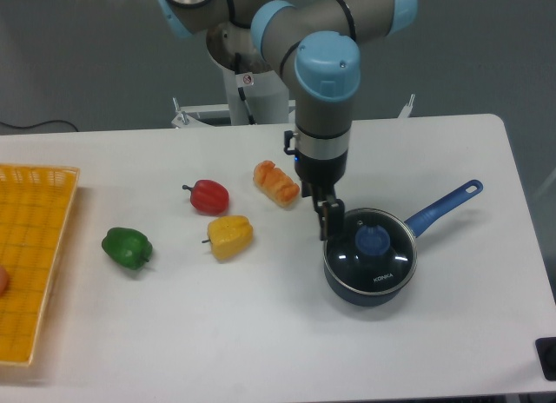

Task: Open the lid
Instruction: 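Lower the open gripper toward the blue knob of the glass lid, then close the gripper on the blue lid knob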

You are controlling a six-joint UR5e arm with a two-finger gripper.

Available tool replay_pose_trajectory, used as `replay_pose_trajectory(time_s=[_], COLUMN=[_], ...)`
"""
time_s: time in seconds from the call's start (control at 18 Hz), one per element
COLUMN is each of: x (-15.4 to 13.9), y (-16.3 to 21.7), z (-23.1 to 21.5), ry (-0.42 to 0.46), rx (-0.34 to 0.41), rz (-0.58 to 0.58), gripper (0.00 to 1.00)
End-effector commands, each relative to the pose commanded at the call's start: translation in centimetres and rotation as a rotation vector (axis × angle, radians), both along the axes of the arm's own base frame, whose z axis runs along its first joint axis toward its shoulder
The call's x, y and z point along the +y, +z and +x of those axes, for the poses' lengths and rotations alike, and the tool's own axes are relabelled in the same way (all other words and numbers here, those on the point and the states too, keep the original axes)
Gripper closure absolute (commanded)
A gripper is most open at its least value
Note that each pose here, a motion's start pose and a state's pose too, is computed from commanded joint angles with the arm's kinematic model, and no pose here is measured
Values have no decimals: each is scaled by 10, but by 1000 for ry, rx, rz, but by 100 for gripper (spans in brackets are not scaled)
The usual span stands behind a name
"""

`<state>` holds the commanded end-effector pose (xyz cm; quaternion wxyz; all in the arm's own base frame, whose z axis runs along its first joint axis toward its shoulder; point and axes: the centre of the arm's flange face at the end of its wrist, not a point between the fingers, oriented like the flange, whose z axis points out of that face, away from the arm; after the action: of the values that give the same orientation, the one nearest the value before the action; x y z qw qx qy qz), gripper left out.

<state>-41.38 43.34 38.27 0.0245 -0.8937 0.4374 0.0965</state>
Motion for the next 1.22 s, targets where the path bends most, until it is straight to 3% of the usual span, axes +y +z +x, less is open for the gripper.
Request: replay_pose_trajectory(time_s=[0.17, 1.06, 1.22], x=[-14, -5, -11], y=[0, 1, -15], z=[-14, -5, -4], ry=[-51, -31, -20], rx=[7, -29, -56], rz=[-13, 50, 36], gripper=[0, 0, 0])
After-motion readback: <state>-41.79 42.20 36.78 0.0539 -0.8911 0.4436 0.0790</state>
